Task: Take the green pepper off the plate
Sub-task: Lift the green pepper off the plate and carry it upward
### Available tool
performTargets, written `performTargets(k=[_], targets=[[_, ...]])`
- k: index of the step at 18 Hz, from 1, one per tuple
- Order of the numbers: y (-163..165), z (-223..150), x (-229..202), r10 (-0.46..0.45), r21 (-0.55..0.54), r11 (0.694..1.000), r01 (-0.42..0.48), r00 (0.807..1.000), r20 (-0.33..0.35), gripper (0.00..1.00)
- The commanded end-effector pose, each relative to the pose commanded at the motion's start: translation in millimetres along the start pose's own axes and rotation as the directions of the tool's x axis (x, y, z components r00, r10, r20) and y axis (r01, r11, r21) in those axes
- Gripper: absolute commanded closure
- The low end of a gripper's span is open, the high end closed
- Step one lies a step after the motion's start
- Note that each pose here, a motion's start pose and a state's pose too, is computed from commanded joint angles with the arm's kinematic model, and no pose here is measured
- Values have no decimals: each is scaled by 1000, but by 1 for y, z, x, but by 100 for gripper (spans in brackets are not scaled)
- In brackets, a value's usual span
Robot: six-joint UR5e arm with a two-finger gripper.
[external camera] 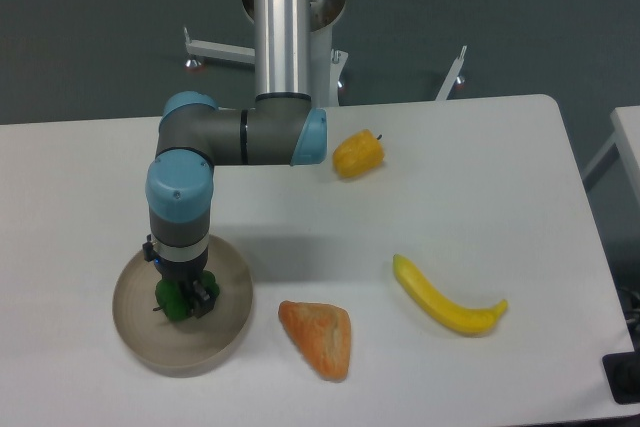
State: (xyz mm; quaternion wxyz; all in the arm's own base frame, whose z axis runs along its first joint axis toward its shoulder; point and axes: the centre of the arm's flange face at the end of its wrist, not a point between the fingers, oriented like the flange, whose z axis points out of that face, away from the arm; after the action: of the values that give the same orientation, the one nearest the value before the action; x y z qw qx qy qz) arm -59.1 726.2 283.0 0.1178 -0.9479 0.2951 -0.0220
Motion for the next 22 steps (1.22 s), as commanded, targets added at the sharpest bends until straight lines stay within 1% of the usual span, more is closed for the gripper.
performTargets(k=[2, 4, 6, 8, 11, 13, 16, 18, 20, 22], targets=[[10, -37, -4, -25, -3, 1000, 25, 1000, 2, 78], [39, -84, -17, -81, -23, 996, 81, 997, -7, 78], [60, -112, -30, -122, -23, 992, 122, 993, 4, 78], [96, -141, -52, -179, -29, 983, 179, 984, 14, 78], [131, -154, -74, -244, -47, 969, 244, 970, 10, 78], [153, -159, -89, -257, -45, 965, 257, 966, 13, 78], [186, -168, -108, -221, -59, 973, 221, 975, 15, 78], [213, -171, -115, -180, -86, 980, 178, 984, -16, 78], [245, -171, -125, -102, -131, 987, 96, 994, -33, 78], [271, -173, -135, 5, -177, 984, -13, 999, -46, 78]])
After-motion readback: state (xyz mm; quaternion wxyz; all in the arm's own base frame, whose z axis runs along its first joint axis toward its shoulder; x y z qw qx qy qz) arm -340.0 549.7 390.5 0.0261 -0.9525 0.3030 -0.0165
